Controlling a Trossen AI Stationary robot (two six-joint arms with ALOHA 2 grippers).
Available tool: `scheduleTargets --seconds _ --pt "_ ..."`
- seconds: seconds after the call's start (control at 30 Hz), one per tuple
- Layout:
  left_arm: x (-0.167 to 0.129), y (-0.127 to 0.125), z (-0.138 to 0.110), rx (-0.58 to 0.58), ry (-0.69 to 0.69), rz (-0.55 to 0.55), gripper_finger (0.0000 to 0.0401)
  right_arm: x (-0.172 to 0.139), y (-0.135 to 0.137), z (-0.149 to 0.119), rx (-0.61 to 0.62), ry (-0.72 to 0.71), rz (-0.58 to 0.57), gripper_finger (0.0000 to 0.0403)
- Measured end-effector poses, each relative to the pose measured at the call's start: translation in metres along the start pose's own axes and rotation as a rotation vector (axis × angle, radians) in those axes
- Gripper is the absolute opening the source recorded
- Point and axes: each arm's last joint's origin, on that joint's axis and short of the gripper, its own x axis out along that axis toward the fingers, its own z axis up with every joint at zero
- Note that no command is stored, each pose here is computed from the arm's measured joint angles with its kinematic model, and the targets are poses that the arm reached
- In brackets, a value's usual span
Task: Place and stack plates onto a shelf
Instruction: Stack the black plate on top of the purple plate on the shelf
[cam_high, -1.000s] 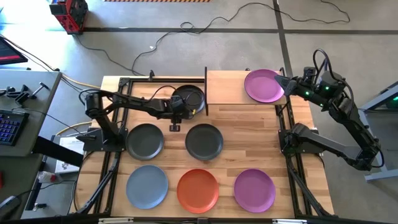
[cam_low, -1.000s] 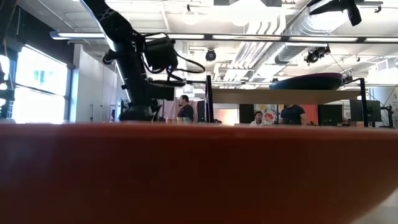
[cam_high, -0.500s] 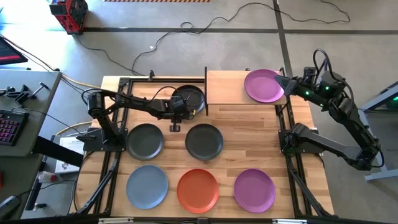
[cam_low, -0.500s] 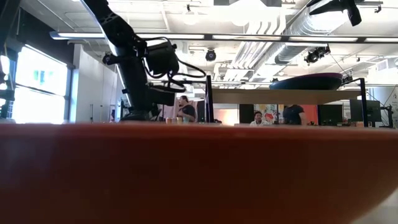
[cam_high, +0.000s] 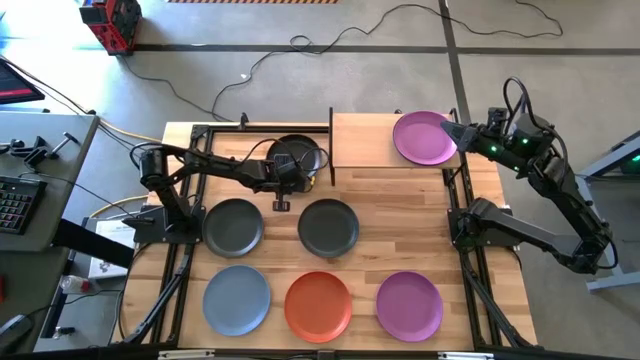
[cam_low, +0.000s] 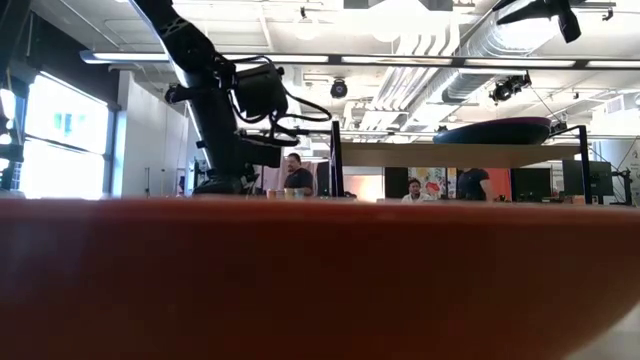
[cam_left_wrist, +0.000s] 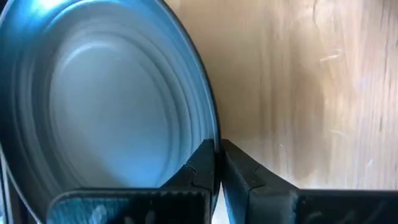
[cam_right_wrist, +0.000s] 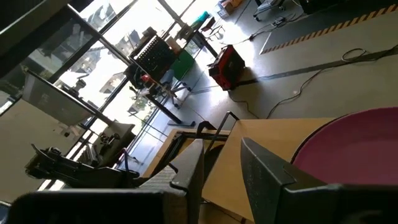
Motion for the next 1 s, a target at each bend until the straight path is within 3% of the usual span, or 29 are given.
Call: scheduleTargets --seconds 0.2,0.4,0.6,0.87,1.0 --pt "-0.016 -0.005 0.009 0.063 0.022 -0.001 0.0002 0.013 0.006 -0.002 0.024 0.062 0.057 0.0089" --pt "-0.037 -0.005 0.019 0.117 0.070 0.092 0.0001 0.031 0.025 0.001 -0.013 0.056 0.218 0.0089" --pt "-0.068 0.001 0.013 0.085 0.091 0.163 0.0001 0.049 0.041 -0.005 -0.012 0.089 0.320 0.0089" --pt "-0.127 0.011 -0.007 0.054 0.029 0.224 0.0001 0.070 0.057 -0.026 0.025 0.188 0.320 0.0089" --pt "-0.156 0.008 -0.018 0.130 -0.029 0.235 0.0001 0.079 0.066 -0.043 0.048 0.252 0.306 0.0089"
